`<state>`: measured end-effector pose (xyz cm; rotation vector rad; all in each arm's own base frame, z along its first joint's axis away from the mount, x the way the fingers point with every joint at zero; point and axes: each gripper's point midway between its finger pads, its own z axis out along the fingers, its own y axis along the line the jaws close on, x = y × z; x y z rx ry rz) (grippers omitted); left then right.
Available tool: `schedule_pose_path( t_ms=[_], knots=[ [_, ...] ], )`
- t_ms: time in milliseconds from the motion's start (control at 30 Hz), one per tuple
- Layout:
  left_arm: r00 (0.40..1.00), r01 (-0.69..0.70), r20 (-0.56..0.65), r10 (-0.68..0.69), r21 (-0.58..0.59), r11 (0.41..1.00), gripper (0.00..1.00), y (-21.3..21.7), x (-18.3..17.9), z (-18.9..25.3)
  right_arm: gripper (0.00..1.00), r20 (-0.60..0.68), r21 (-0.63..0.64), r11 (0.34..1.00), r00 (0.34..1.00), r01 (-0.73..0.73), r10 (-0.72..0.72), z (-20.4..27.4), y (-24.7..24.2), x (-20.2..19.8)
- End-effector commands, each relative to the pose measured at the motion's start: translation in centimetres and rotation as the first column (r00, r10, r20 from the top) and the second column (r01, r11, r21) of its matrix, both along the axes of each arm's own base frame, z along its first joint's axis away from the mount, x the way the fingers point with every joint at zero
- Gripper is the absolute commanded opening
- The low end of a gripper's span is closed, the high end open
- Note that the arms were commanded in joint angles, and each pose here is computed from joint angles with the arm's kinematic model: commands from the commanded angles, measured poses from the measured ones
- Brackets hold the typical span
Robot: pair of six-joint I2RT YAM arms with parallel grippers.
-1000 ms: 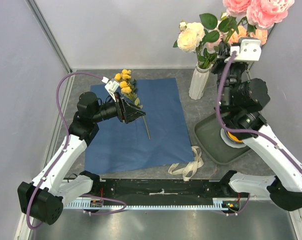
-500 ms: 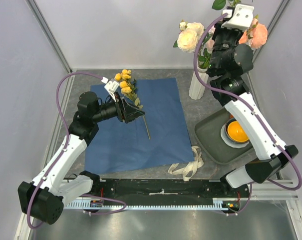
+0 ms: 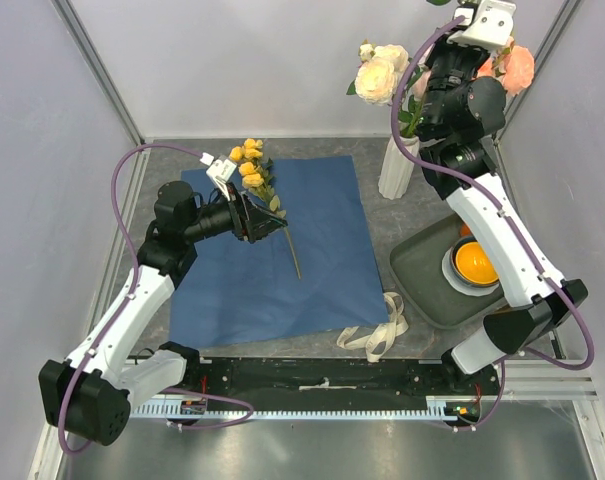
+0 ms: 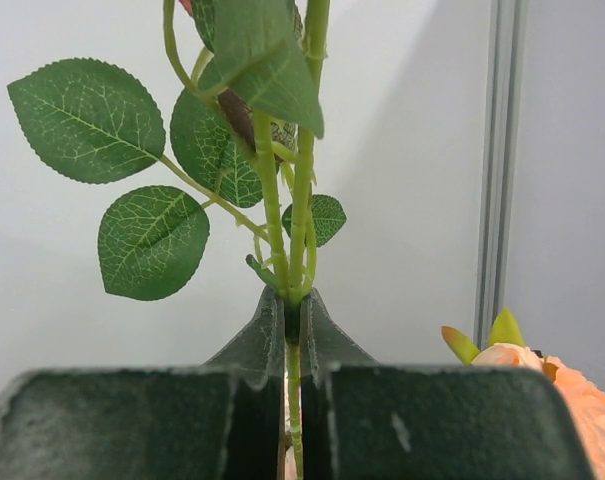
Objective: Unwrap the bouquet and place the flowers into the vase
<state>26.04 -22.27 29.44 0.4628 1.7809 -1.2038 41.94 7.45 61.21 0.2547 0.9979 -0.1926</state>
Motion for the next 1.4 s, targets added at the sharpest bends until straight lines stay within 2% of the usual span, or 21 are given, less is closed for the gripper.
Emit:
schedule_pose_path(
  t_ms=[0, 367, 867, 1200, 1367],
  knots=[
    [0.998, 0.019, 0.051, -0.019, -0.01, 1.0, 0.69, 0.0, 0.1, 1.4, 0.0, 0.043, 0.025, 0.999, 0.999, -0.03, 0.029, 0.3, 0.2, 0.4],
    [0.999, 0.022, 0.046, -0.021, -0.013, 1.0, 0.68, 0.0, 0.1, 1.4, 0.0, -0.046, 0.028, 0.999, 0.998, -0.043, 0.045, -4.9, 0.7, 2.5],
    [0.999, 0.017, 0.039, -0.016, -0.014, 1.0, 0.68, 0.1, 0.3, 1.3, 0.0, -0.185, 0.016, 0.999, 0.981, -0.05, 0.052, -16.5, 0.3, 5.1],
    [0.999, 0.018, 0.034, -0.018, -0.013, 1.0, 0.68, 0.1, 0.3, 1.2, 0.0, -0.32, -0.02, 0.998, 0.946, -0.06, 0.05, -23.7, 0.8, 8.4],
    [1.0, 0.014, 0.029, -0.013, -0.014, 1.0, 0.68, 0.2, 0.5, 1.1, 0.06, -0.359, -0.031, 0.997, 0.932, -0.066, 0.051, -25.4, 0.9, 8.7]
  ],
)
